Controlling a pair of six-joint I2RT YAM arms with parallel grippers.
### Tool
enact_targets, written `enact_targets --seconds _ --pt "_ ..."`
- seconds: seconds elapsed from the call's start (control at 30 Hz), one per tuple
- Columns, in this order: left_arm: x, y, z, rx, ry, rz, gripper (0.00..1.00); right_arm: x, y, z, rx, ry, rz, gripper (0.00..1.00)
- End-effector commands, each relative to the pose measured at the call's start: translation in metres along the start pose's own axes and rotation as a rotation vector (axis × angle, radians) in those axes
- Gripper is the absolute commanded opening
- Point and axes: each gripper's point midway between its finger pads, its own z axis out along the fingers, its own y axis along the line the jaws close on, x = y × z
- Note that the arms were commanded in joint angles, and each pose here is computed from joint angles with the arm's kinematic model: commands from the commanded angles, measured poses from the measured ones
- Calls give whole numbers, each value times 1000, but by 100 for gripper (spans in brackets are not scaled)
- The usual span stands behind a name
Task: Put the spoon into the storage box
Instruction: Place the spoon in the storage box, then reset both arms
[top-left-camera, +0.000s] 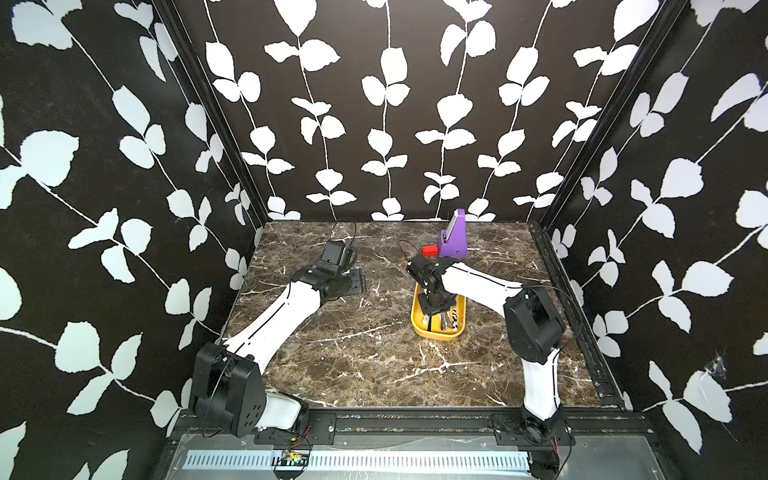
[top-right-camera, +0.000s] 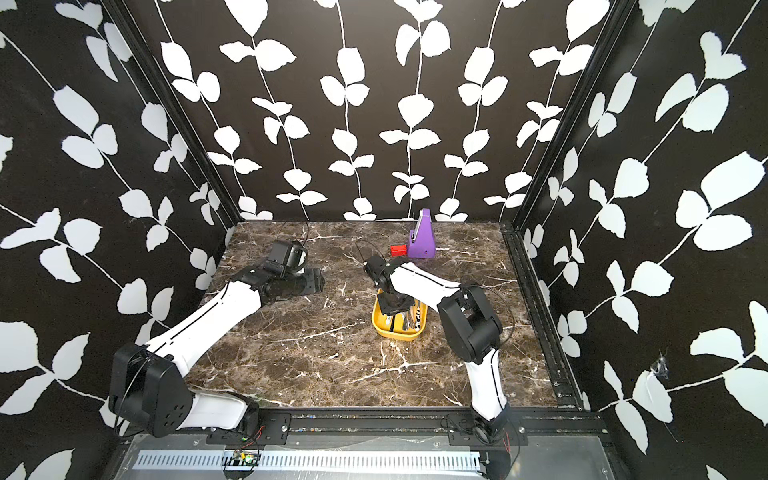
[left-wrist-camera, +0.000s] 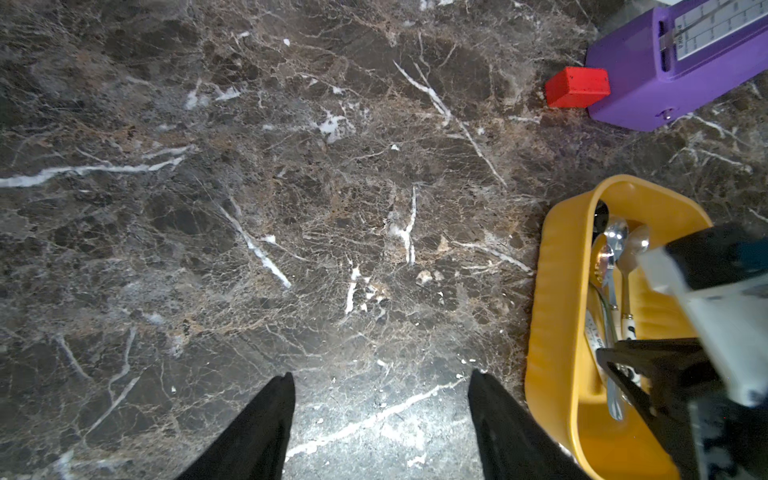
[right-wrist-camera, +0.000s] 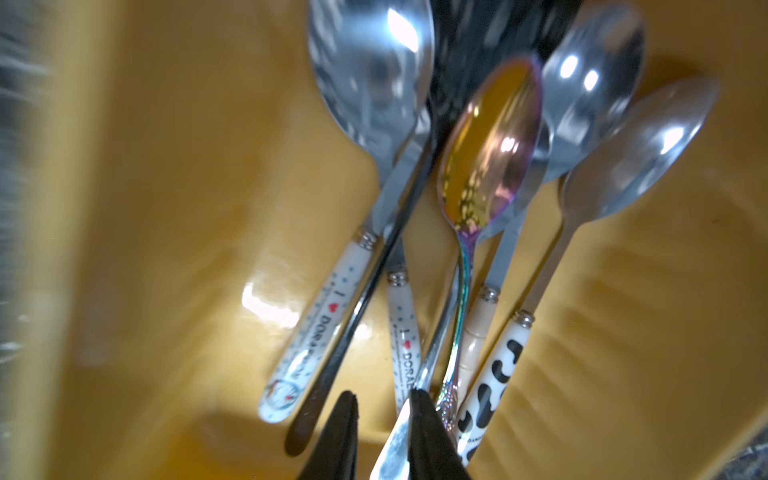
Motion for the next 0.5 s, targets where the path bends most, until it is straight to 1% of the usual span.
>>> enact_targets --seconds 0.0,0.13,0.23,0.27,0.3,0.33,0.37,0.47 --pt "-16 4 -21 -23 -80 37 73 -31 -1 -47 -80 -189 14 28" --pt "-31 10 -39 -58 -166 65 74 -49 -24 -79 -115 -326 74 31" --pt "-44 17 -53 -91 -265 74 75 -59 -48 -102 -140 -449 138 34" --pt "-47 21 -58 -108 -300 76 75 -62 -57 -103 -134 -478 156 35" --pt "-50 24 -62 -119 -339 79 75 -63 -69 -118 -136 -534 184 36" --pt "-51 28 -65 -133 -367 85 75 -64 -78 -123 -135 -561 195 37" --pt "-52 33 -67 -158 -399 88 75 -59 -87 -120 -121 -575 197 38" --pt "-50 53 -66 -251 -479 129 75 -51 -119 -119 -30 -659 214 46"
